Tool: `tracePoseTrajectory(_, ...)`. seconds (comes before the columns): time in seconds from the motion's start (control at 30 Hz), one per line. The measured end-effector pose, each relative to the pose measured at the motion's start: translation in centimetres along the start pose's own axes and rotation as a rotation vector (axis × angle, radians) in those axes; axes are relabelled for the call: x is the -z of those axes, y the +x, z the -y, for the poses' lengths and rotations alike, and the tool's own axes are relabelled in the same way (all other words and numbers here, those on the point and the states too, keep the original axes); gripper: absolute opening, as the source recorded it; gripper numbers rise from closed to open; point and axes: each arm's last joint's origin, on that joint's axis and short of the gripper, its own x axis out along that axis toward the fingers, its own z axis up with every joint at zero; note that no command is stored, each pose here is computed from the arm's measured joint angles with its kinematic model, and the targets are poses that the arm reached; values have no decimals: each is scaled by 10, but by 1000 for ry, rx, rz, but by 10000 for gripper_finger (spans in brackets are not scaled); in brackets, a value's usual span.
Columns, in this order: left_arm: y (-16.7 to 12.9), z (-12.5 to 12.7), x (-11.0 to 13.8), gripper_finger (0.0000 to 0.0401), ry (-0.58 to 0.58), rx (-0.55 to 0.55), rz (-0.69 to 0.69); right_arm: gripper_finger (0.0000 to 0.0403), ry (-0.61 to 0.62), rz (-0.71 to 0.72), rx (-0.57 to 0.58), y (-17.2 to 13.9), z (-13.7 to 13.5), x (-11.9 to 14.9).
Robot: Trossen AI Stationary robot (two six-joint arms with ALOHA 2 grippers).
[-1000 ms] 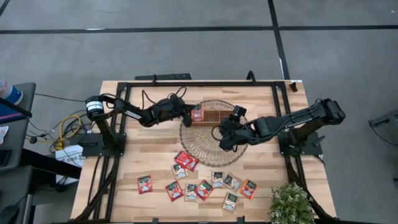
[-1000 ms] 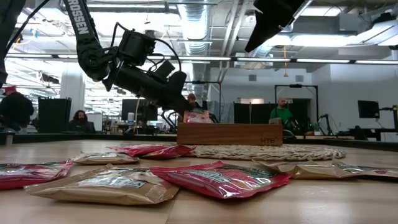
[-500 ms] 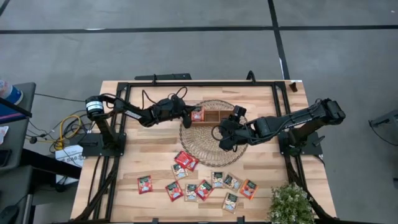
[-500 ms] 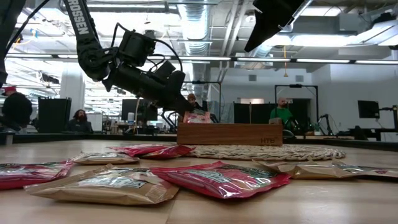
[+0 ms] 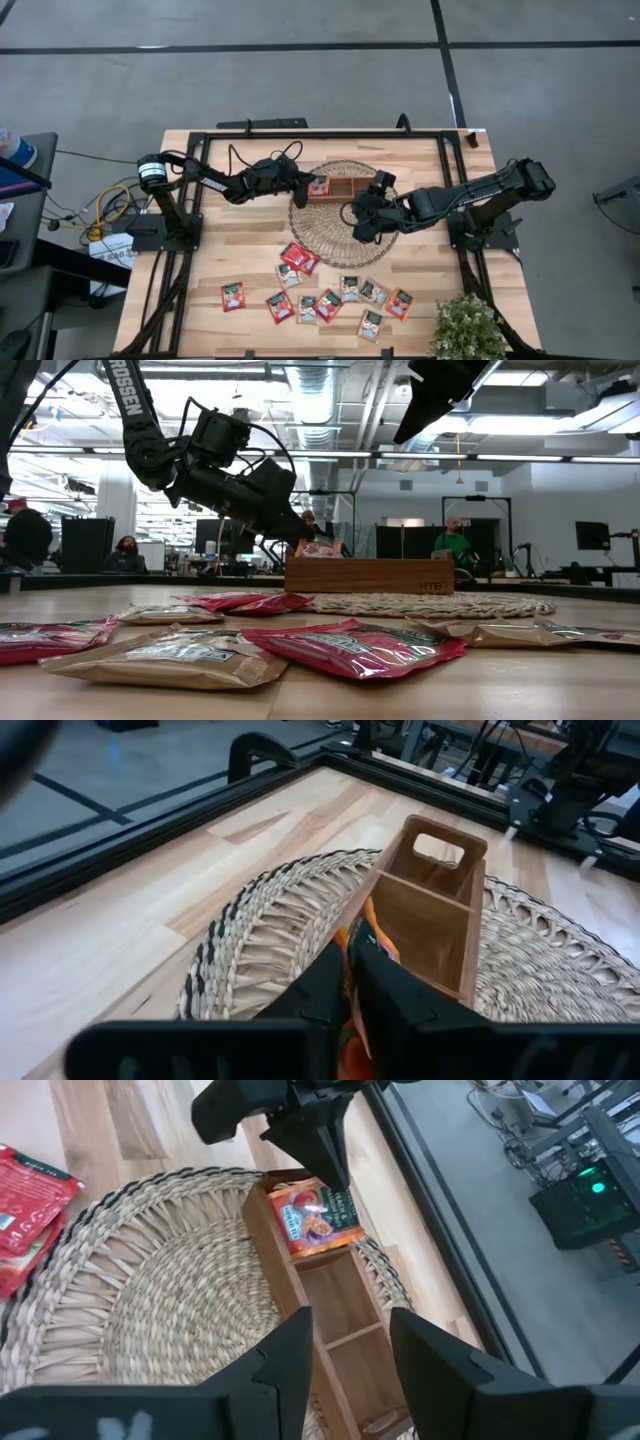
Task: Pick & Place Tea
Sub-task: Put the orange tea bag into the left section of the wooden organizer
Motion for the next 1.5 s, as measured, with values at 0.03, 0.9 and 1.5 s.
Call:
tracePoseTrajectory(0.03,0,0,0,39,-8,0,0,127,0,0,0,0,0,0)
tracePoseTrajectory(0.9,-41,24,-16,147,-9,-51,-248,127,-12,-11,-6,-1,-1,1)
tracePoseTrajectory(1.5,-111,54,-35,147,-7,31,-429,127,116,-451,-543,-9,-11,29)
